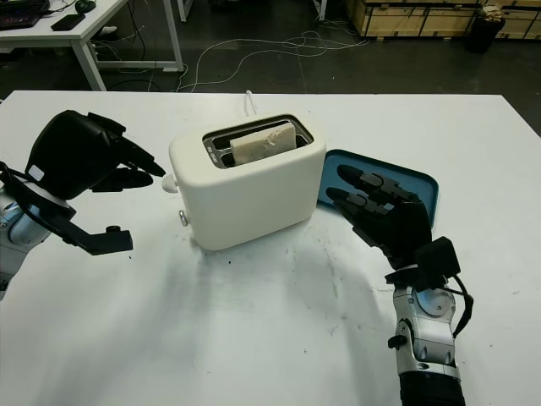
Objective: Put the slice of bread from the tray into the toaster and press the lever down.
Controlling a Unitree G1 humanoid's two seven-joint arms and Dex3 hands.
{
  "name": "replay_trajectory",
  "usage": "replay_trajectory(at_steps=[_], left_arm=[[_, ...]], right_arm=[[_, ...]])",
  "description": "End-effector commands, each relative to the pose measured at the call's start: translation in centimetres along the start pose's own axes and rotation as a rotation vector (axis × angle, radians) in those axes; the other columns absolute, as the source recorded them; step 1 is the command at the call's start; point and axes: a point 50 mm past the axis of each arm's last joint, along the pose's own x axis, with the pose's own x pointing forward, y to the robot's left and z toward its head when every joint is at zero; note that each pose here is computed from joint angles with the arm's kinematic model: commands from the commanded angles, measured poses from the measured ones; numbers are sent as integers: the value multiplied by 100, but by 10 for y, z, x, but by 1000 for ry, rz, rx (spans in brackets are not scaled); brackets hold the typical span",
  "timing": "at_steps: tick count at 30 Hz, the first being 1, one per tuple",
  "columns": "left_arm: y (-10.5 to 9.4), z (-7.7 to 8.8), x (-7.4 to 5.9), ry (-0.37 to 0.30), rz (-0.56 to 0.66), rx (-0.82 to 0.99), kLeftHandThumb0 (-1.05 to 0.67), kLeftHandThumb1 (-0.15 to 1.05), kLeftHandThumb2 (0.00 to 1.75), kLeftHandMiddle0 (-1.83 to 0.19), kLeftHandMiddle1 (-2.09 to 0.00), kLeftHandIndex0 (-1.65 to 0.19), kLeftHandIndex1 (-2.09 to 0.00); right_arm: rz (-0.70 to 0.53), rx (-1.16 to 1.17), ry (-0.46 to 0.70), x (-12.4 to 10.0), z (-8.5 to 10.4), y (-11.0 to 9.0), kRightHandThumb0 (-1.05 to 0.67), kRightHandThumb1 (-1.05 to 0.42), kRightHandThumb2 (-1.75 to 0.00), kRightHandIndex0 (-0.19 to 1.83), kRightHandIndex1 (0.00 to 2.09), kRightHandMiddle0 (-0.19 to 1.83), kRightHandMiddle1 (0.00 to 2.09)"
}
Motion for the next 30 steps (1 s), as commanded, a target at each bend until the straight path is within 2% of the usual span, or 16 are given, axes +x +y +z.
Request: replay_trajectory(at_steps=[1,4,7,21,30], left_arm=[[1,1,5,-7,-8,-1,-35,70,0,-109,-95,-140,0],[0,2,6,-14,-10,-4,-34,70,0,-111,-85,-140,0],[0,3,7,-18,-14,-8,-34,69,0,-114,-85,-140,0],[-5,3,9,-27,-29,-22,-36,71,0,-110,-100,-139,0],[-8,2,7,-14,-35,-28,-35,72,0,-107,-100,-138,0]], right_arm=[[-5,-1,-14,-2,2,1,-27,-92,-2,95,1,90,0],[-4,10,-16,-2,2,1,-27,-92,-2,95,1,90,0],[-3,7,-16,-2,1,0,-29,-92,-2,95,0,90,0],[-4,10,-10,-4,1,1,-29,-92,-3,95,0,90,0],[-6,9,-7,-4,1,2,-30,-92,-3,95,0,90,0]])
